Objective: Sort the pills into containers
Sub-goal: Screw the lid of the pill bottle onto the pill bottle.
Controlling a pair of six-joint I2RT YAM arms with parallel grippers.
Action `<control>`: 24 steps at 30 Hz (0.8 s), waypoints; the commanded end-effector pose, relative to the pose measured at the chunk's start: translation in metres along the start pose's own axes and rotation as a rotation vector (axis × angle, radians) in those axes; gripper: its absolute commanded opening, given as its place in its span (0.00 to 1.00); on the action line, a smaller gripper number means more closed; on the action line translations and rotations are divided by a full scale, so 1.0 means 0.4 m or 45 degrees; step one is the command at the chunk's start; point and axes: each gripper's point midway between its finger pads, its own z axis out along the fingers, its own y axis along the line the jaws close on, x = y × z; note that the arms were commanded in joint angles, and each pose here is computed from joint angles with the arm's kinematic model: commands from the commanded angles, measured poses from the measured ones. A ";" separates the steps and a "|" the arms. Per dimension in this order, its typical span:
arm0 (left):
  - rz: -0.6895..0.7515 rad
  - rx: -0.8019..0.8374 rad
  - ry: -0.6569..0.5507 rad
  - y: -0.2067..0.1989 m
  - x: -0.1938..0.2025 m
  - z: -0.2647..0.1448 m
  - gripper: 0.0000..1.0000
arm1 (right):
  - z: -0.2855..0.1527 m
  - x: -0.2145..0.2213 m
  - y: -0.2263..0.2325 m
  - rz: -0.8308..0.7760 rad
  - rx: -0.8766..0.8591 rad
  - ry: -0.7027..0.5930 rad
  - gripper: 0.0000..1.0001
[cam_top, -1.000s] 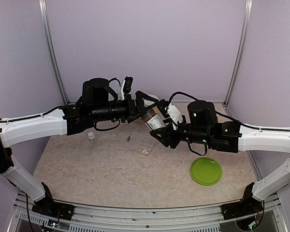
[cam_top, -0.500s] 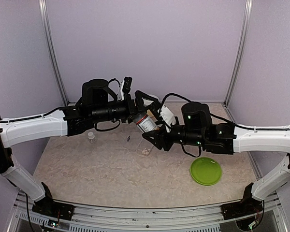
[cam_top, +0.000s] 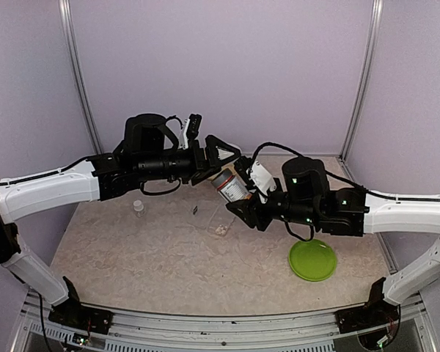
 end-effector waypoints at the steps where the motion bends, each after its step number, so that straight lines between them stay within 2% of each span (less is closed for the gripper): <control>1: 0.009 -0.068 0.057 0.009 0.005 0.000 0.99 | -0.042 -0.009 -0.036 -0.055 0.109 0.000 0.10; 10: -0.028 -0.130 0.161 0.043 0.043 0.028 0.90 | -0.059 -0.024 -0.056 -0.090 0.160 -0.001 0.10; 19: -0.032 -0.091 0.182 0.030 0.048 0.034 0.69 | -0.056 -0.019 -0.058 -0.093 0.168 0.009 0.10; 24: -0.033 -0.050 0.200 0.018 0.056 0.041 0.66 | -0.053 -0.020 -0.059 -0.078 0.172 0.006 0.10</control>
